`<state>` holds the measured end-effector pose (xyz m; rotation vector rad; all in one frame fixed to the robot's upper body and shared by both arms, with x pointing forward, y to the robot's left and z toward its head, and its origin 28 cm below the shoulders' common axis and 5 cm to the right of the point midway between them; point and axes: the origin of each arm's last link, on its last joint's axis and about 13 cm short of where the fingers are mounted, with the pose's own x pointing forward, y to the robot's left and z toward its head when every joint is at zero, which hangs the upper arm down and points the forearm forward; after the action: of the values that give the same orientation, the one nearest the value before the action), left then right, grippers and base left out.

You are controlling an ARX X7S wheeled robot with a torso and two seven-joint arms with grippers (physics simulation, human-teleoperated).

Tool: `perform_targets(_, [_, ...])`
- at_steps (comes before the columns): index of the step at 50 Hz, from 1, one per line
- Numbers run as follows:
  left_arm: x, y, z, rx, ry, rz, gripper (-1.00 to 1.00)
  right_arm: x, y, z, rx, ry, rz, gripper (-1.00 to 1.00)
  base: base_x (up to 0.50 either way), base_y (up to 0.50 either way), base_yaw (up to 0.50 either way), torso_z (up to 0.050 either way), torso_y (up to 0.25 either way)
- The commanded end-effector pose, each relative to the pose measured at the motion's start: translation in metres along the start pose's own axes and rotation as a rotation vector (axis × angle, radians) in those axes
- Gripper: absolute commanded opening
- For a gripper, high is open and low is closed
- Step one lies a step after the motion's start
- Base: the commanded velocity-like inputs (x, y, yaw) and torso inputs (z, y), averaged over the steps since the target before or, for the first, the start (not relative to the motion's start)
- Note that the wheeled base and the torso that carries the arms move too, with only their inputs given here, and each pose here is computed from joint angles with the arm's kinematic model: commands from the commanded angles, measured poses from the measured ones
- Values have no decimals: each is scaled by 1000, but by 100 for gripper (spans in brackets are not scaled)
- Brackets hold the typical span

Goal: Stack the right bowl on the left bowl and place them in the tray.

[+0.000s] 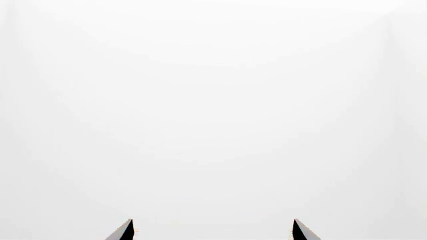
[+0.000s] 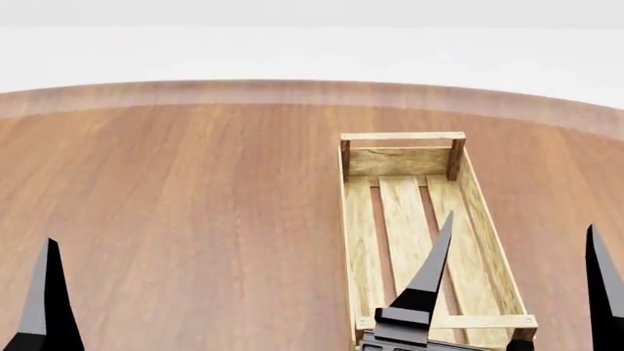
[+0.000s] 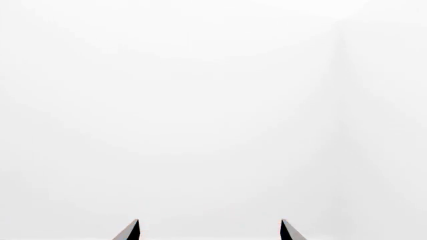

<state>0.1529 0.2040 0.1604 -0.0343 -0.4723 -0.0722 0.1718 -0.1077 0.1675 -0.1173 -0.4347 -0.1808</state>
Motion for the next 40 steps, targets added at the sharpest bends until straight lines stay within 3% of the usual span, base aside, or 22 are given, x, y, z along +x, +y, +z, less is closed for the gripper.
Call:
perform_targets(1, [0,0,-1,-1,0,-3,100,0,-2,-3,-59,8,-60,100,0,0,0,0,0])
perform_targets(18, [0,-1,2,-1,-1,-2,100,-3,-5,0,-23,-35,-65,100,0,0,24,0,0])
perform_targets(40, [-1,-1,2,-2,-1,-3,100,-4,-3,-1,-38,-39,-36,100,0,0,500,0,0])
